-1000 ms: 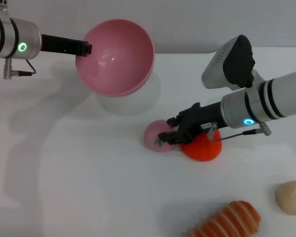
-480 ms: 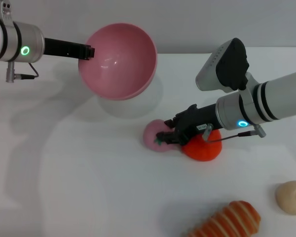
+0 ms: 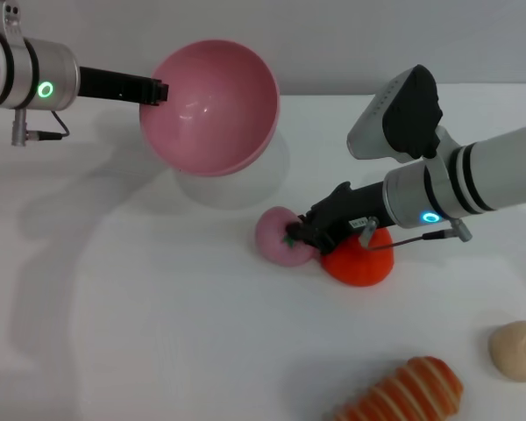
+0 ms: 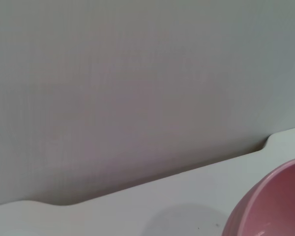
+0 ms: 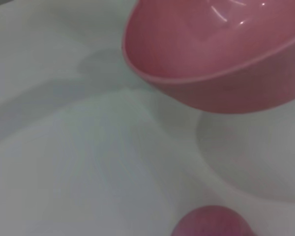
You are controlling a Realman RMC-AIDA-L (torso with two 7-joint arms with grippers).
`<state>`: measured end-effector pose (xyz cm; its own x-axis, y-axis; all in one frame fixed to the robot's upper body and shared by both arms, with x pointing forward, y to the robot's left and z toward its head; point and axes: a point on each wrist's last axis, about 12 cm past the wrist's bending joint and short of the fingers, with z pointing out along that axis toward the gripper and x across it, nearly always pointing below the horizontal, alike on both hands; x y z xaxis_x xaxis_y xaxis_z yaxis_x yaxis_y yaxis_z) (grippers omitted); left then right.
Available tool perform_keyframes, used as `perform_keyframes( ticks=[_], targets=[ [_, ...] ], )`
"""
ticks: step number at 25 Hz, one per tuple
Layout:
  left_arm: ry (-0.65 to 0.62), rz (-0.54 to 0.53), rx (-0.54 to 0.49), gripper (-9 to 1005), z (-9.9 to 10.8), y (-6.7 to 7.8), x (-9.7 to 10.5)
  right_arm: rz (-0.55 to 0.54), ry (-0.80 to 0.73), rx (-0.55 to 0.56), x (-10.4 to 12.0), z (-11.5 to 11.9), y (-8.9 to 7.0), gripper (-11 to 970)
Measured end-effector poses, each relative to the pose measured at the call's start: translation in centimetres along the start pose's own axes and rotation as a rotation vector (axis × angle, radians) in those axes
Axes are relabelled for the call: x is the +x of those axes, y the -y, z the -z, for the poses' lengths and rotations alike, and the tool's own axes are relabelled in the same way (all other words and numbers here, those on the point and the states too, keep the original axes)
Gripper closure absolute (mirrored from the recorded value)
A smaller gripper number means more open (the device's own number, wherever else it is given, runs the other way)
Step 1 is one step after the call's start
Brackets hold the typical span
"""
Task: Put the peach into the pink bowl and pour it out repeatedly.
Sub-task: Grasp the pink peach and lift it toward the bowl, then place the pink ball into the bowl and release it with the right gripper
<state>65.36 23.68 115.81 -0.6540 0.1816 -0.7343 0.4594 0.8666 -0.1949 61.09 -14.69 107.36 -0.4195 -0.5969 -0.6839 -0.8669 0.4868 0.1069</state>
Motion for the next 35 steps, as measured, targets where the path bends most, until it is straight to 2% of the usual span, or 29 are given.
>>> perform_keyframes(
  ticks=[2,6,9,16,21,24,27,30,35],
  targets=[
    [0.001,-0.001,0.001,949,0.0,0.1,-0.1,0.008,0.000,-0.003,-0.1,0.0,-0.1,906],
    [0.003,0.000,0.001,949,0.0,0.1,-0.1,0.033,0.013,-0.045,-1.0,0.6,-0.4,915],
    [0.006,0.004,-0.001,949,0.0,0.0,-0.1,0.053,0.051,-0.095,-1.8,1.9,-0.9,921],
    [-0.003,0.015,-0.001,949,-0.1,-0.2,0.3,0.165,0.184,-0.119,-4.6,6.6,-2.3,910],
    [-0.021,0.012,0.011,949,-0.2,0.1,0.5,0.258,0.272,-0.104,-7.3,11.2,-3.4,900],
    [-0.039,0.013,0.028,949,-0.2,0.3,0.7,0.300,0.343,-0.057,-8.5,14.0,-3.6,893],
    [-0.059,0.012,0.053,949,-0.4,0.9,0.9,0.292,0.415,-0.019,-8.9,15.5,-3.1,887],
    [-0.077,-0.006,0.090,949,-0.7,2.1,0.8,0.271,0.459,0.010,-9.3,15.7,-2.3,881],
    [-0.106,-0.060,0.139,949,-1.7,4.4,0.1,0.253,0.465,0.033,-9.2,14.1,-1.2,870]
  ],
)
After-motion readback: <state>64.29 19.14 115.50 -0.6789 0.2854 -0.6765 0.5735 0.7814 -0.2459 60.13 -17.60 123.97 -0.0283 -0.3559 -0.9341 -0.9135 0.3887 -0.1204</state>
